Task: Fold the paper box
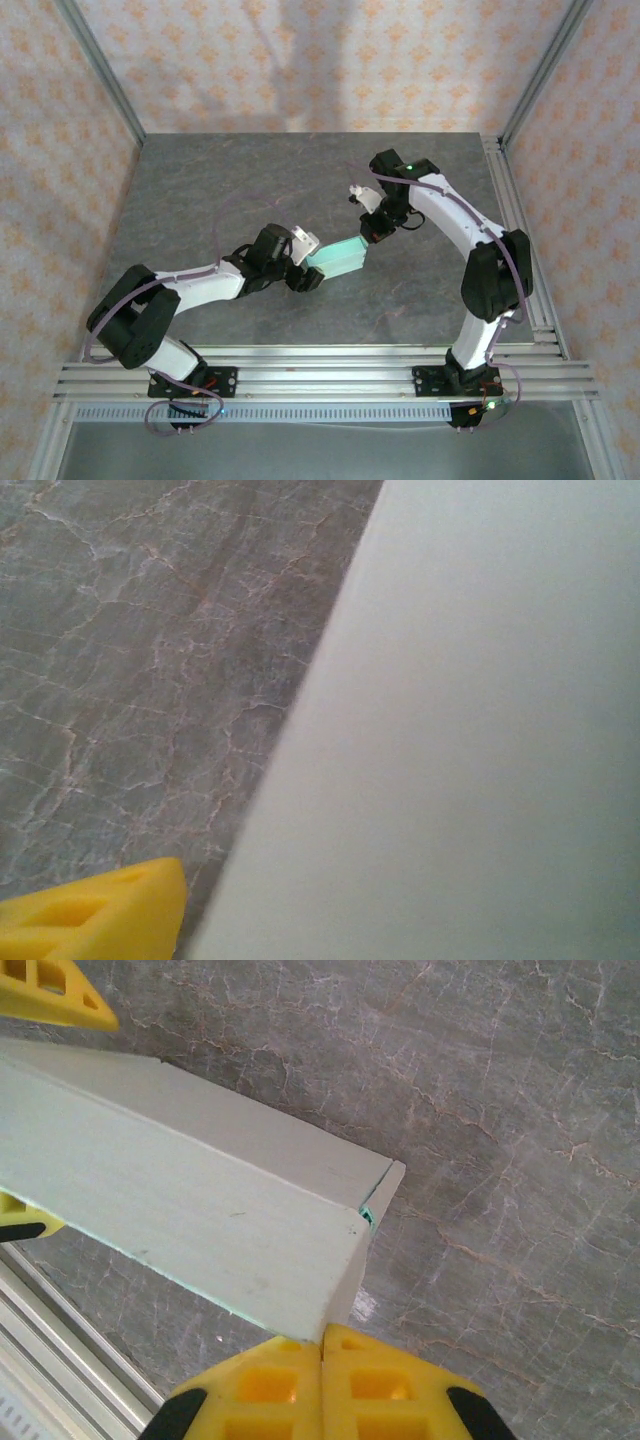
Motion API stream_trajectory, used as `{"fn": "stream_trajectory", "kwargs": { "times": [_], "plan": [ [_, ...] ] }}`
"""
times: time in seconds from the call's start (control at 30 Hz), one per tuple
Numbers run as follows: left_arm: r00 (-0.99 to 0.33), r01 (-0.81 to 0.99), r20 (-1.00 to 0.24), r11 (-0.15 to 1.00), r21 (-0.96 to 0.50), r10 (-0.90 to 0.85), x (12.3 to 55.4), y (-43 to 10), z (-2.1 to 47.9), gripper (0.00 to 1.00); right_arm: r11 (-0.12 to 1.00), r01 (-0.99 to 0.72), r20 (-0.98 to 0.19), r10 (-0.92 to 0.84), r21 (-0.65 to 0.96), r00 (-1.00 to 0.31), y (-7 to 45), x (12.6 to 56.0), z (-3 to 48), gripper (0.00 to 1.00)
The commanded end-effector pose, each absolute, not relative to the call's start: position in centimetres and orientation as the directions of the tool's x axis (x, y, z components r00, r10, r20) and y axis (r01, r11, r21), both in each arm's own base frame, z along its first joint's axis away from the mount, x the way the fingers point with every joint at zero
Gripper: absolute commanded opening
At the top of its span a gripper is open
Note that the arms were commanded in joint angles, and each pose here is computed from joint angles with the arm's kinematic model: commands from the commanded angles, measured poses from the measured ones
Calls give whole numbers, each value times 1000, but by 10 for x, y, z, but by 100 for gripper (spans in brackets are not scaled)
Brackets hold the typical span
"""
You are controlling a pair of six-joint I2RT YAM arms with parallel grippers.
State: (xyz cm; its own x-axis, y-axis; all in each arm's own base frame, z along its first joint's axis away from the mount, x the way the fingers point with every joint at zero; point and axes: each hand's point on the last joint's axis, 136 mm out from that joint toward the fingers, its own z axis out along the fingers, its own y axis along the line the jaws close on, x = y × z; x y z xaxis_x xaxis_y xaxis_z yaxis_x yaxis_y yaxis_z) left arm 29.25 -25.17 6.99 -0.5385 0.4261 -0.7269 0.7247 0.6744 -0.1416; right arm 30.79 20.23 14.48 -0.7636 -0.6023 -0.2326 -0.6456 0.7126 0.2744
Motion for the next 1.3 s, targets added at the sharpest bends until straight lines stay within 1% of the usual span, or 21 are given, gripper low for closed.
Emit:
{"fn": "stream_trajectory", "kwargs": {
  "times": [0.0,0.13,0.3,0.47,0.53,0.67,0.8,1.0,1.17,1.2,1.27],
  "plan": [
    [-528,738,-739,656,-155,419,290,-255,73,71,746,-604,-200,-570,279,-797,199,308,152,0],
    [-534,738,-721,660,-142,442,289,-252,68,68,799,-536,-187,-503,274,-844,195,308,158,0],
    [-542,739,-700,660,-134,465,290,-251,62,67,831,-482,-163,-453,280,-876,192,304,162,0],
    [-550,739,-670,664,-111,500,290,-247,58,66,858,-411,-98,-401,309,-911,194,301,163,0],
    [-548,738,-665,667,-100,507,290,-245,57,66,868,-383,-90,-374,316,-923,195,303,164,0],
    [-550,734,-662,673,-93,508,292,-244,58,66,856,-385,-96,-376,345,-922,199,301,167,0],
    [-546,733,-681,672,-106,488,295,-248,64,66,855,-385,-73,-385,348,-920,198,299,156,0],
    [-539,735,-717,662,-144,442,297,-257,73,75,841,-432,-130,-413,324,-901,193,304,146,0],
    [-528,742,-740,651,-163,416,297,-262,73,77,833,-443,-147,-418,330,-896,190,306,143,0],
    [-522,746,-746,645,-164,413,297,-263,75,79,832,-444,-151,-418,332,-896,190,306,143,1],
    [-511,749,-757,642,-160,407,296,-262,76,80,832,-445,-158,-417,331,-895,189,308,143,9]
  ]
}}
